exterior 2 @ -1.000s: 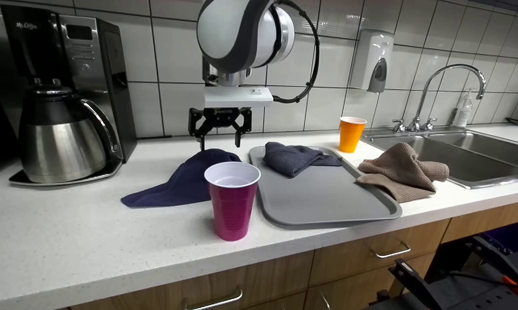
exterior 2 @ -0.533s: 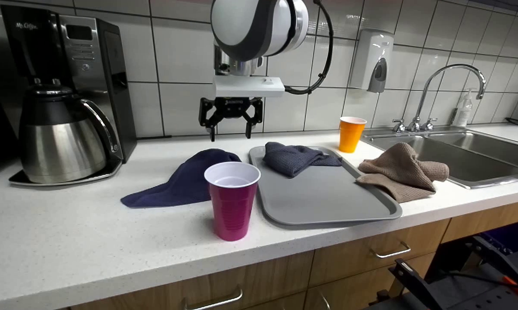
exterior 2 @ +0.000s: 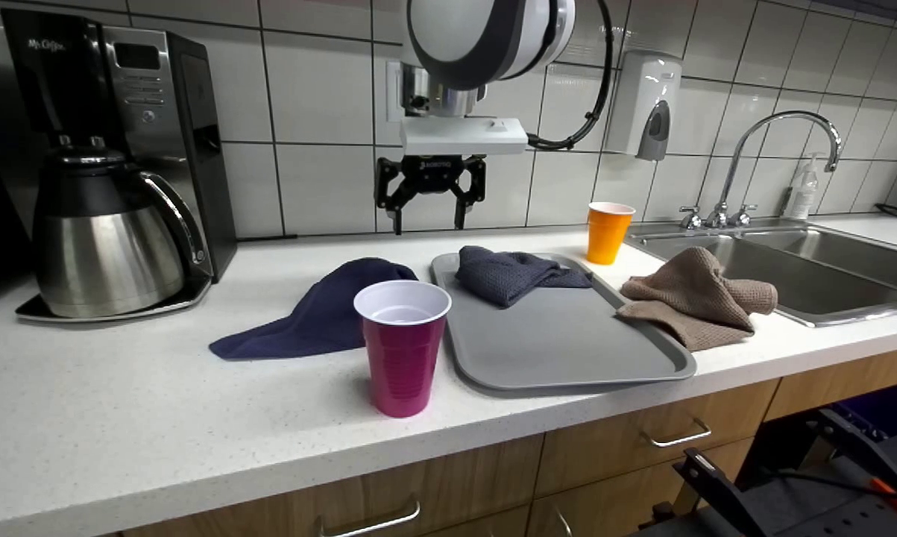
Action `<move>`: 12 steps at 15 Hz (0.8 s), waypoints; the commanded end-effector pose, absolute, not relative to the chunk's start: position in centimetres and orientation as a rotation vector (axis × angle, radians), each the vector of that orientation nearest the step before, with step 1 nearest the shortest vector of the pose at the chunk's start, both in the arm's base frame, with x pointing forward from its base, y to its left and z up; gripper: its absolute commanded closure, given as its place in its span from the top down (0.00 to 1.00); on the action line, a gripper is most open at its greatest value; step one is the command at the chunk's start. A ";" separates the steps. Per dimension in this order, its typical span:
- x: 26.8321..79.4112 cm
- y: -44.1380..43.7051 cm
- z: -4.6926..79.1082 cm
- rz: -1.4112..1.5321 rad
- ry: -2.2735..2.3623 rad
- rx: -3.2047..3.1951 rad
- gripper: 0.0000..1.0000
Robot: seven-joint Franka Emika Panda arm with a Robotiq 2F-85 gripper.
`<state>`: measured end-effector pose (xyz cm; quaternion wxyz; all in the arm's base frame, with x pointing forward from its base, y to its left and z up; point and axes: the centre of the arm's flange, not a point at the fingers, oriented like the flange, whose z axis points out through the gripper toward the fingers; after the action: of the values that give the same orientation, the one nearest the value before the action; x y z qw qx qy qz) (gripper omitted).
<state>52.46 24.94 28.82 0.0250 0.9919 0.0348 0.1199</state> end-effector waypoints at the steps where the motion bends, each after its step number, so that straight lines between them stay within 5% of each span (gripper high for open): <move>1: 51.2 21.2 29.6 0.383 0.060 3.054 1.00; 12: 52.0 19.7 28.7 0.343 0.014 3.058 1.00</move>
<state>52.04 19.73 28.74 0.0321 0.9932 0.0044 0.1115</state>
